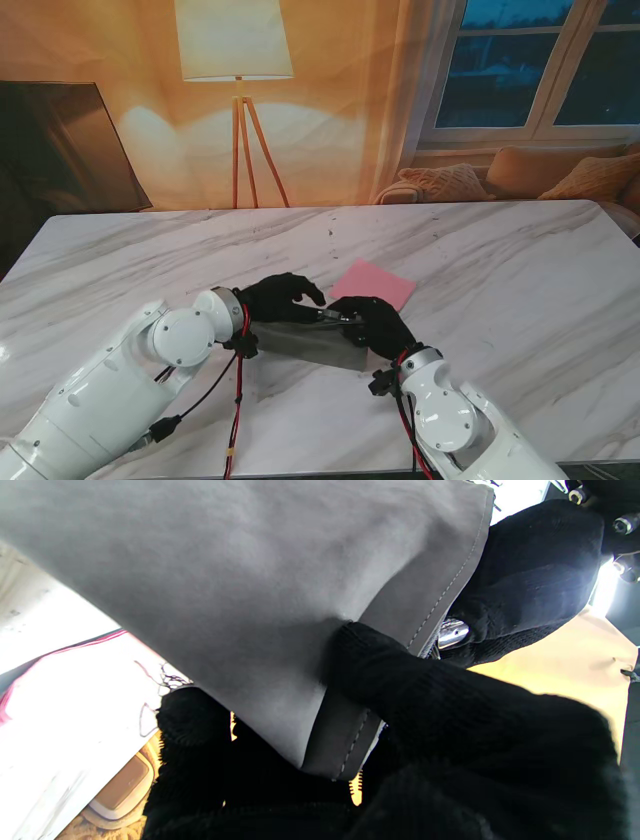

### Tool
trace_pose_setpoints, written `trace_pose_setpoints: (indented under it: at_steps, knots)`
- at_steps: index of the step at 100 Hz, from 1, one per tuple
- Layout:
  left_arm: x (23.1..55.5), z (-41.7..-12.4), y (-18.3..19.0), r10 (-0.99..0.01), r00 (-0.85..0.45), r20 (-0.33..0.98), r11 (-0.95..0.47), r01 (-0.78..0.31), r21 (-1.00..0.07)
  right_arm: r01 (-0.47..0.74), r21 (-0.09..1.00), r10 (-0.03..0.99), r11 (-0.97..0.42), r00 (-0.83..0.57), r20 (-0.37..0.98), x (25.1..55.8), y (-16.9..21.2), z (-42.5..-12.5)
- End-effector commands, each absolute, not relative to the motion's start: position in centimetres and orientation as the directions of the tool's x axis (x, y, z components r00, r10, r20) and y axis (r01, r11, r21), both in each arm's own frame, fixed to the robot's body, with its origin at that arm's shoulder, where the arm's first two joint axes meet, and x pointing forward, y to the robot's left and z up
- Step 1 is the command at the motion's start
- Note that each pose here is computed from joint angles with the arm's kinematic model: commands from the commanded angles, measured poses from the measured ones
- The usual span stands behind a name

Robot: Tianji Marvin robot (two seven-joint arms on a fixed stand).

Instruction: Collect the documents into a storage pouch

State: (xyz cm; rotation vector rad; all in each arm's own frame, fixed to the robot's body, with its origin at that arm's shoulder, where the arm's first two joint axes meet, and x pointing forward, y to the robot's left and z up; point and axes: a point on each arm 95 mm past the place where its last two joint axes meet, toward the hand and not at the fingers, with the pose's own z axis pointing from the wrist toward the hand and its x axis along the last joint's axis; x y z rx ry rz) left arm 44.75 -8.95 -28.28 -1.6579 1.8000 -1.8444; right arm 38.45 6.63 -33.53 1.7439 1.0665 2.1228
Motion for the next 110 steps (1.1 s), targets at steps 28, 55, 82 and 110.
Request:
trace_pose_setpoints:
  at_steps: [28, 55, 82, 110]
  knots:
    - [44.6, -28.4, -9.5, -0.647, -0.407, 0.644, -0.364, -0.578, -0.73, 0.262, 0.639, 0.582, -0.724, -0.266, 0.769, 38.6, 7.0, -33.6]
    - [44.3, -27.8, -9.4, -0.627, -0.421, 0.656, -0.41, -0.538, -0.736, 0.255, 0.634, 0.589, -0.73, -0.237, 0.773, 38.7, 6.9, -33.8]
    - [44.3, -27.7, -9.4, -0.603, -0.43, 0.672, -0.44, -0.523, -0.73, 0.254, 0.631, 0.59, -0.733, -0.225, 0.776, 38.7, 7.0, -33.7]
    - [44.4, -27.6, -9.4, -0.587, -0.402, 0.702, -0.473, -0.533, -0.701, 0.254, 0.628, 0.589, -0.736, -0.218, 0.778, 38.6, 7.0, -33.7]
